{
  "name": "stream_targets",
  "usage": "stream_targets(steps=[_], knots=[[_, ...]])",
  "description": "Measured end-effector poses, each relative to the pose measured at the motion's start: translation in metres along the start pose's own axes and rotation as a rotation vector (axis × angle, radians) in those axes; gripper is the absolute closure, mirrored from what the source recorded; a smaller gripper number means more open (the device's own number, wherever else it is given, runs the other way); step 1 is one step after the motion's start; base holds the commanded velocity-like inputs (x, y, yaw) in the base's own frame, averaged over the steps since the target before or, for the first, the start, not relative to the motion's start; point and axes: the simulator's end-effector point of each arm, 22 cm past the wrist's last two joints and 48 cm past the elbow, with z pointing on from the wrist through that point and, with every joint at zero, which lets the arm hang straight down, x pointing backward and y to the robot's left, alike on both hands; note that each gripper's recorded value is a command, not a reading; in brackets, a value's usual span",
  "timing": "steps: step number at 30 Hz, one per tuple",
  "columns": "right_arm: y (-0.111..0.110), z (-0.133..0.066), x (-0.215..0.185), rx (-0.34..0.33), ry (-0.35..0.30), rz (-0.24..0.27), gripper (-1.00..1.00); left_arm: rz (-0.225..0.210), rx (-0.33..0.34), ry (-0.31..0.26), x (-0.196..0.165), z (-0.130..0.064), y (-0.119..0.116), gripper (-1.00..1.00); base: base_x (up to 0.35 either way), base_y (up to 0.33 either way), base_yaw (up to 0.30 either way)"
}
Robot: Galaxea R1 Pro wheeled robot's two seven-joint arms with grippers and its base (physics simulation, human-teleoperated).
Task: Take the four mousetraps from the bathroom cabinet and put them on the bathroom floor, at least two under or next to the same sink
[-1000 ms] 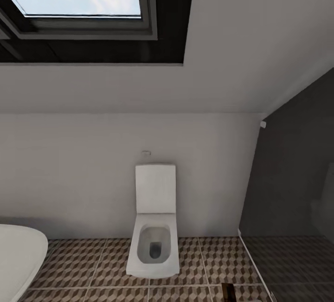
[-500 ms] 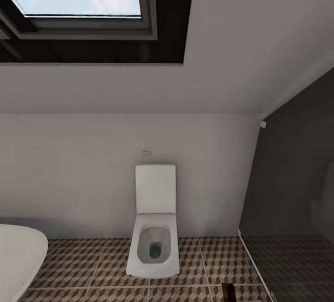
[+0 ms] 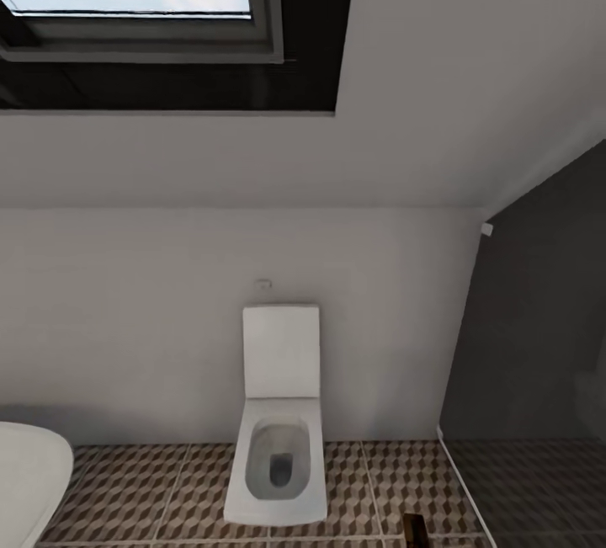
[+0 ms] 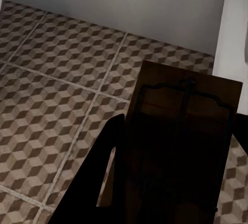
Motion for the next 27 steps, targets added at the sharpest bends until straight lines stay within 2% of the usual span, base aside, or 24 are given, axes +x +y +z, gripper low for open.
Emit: stream_targets(steps=[7, 27], knots=[[0.0002, 0.0002, 0.0001, -0.001, 0.0, -0.001, 1.0, 0.0, 0.0, 0.0, 0.0003, 0.0001, -0.0005, 1.0, 0.244, 0.0, 0.0], [0.0002, 0.0004, 0.0001, -0.001, 0.0, -0.001, 1.0, -0.001, 0.0, 0.001, 0.0007, 0.0001, -0.0016, 1.0, 0.01, 0.0, 0.038]])
